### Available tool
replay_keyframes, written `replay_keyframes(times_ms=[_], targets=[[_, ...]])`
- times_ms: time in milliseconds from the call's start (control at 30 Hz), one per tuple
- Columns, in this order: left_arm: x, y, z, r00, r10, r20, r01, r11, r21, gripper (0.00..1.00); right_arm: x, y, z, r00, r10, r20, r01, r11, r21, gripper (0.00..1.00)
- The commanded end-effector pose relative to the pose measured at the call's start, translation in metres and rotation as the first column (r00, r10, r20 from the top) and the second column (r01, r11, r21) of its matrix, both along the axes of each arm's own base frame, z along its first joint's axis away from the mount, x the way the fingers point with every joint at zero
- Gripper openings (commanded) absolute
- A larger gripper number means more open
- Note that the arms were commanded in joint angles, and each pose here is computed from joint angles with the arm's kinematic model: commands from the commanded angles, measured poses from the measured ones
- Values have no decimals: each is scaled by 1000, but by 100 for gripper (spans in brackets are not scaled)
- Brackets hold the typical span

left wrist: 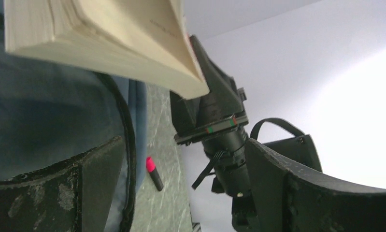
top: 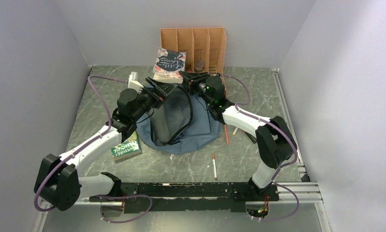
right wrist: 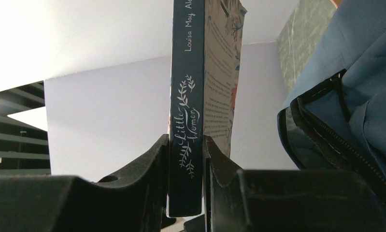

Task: Pack the student bag
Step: Pick up the book from the center of the board.

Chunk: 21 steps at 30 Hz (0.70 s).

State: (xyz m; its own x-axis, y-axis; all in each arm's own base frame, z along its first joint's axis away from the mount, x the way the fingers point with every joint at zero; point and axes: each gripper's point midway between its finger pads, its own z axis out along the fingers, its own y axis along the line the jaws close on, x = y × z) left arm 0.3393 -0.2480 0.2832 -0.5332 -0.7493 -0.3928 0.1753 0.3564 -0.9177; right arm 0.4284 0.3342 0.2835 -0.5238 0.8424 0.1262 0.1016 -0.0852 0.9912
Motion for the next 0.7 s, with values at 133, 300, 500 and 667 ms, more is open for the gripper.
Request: replay_keyframes(times_ms=[133, 300, 500, 667], targets=[[22, 2, 39, 981, 120, 154, -102, 988, -120, 97, -19, -4, 63, 991, 12, 134, -32, 989, 145, 0], [34, -2, 35, 980, 135, 146, -120, 987, -110, 98, -24, -2, 64, 990, 33, 138, -54, 987, 153, 0], [45, -2, 27, 976, 166, 144, -150, 982, -112, 97, -28, -3, 62, 990, 41, 138, -62, 986, 156, 0], [50, 0, 37, 969, 191, 157, -173, 977, -122, 98, -32, -5, 56, 990, 39, 136, -56, 991, 121, 0]])
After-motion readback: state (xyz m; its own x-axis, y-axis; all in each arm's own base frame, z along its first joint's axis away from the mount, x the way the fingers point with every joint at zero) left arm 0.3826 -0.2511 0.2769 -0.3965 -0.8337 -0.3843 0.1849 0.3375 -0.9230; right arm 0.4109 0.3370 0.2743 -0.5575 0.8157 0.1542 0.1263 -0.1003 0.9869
